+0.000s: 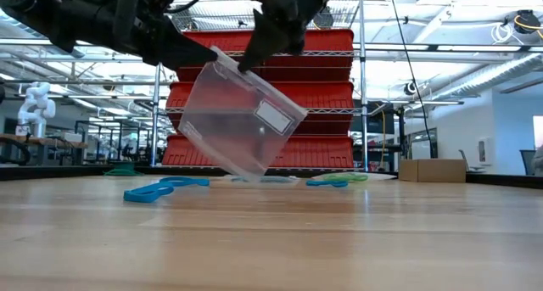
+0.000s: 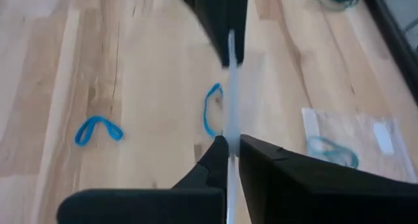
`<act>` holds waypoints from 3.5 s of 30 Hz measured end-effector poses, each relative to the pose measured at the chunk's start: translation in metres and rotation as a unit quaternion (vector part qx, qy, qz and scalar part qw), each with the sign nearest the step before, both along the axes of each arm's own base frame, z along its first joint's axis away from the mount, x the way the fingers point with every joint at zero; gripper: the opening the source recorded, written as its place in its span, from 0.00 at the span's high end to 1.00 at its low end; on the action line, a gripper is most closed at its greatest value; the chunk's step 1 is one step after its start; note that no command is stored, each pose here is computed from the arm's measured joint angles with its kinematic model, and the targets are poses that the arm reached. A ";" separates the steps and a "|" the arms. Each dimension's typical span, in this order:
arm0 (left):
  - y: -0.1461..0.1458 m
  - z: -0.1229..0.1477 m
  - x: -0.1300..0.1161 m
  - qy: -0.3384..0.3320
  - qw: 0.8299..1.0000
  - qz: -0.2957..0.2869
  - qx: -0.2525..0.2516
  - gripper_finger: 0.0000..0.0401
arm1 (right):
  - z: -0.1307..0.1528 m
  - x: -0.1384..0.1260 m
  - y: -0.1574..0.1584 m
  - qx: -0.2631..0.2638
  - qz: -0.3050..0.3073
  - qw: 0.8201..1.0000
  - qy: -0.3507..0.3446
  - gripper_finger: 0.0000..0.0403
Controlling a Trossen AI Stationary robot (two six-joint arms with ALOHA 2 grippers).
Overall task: Sort rubber bands
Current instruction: Open the bottom zip bag
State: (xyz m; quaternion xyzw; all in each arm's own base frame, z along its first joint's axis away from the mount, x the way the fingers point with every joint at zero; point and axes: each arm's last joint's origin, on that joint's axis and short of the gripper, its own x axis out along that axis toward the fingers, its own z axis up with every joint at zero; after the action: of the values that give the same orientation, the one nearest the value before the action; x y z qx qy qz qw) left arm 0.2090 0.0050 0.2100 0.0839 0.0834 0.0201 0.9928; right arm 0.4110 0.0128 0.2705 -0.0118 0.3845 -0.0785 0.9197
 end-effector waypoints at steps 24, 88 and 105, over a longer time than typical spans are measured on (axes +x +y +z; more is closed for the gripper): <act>0.000 0.001 0.000 -0.004 1.000 0.000 -0.001 1.00 | 0.003 -0.046 0.021 0.024 -0.045 0.986 0.159 0.99; 0.000 0.001 0.000 -0.007 1.000 0.002 -0.008 1.00 | -0.024 0.011 0.017 -0.067 0.010 0.997 0.042 1.00; 0.000 0.000 0.000 0.002 1.000 0.002 -0.015 1.00 | -0.035 0.026 0.010 -0.019 -0.024 1.000 0.002 1.00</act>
State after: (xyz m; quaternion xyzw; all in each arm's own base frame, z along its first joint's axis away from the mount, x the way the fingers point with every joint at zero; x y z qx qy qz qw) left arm 0.2088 0.0049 0.2096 0.0684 0.0853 0.0209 0.9938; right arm 0.4368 0.0228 0.2352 -0.0207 0.3852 -0.1080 0.9163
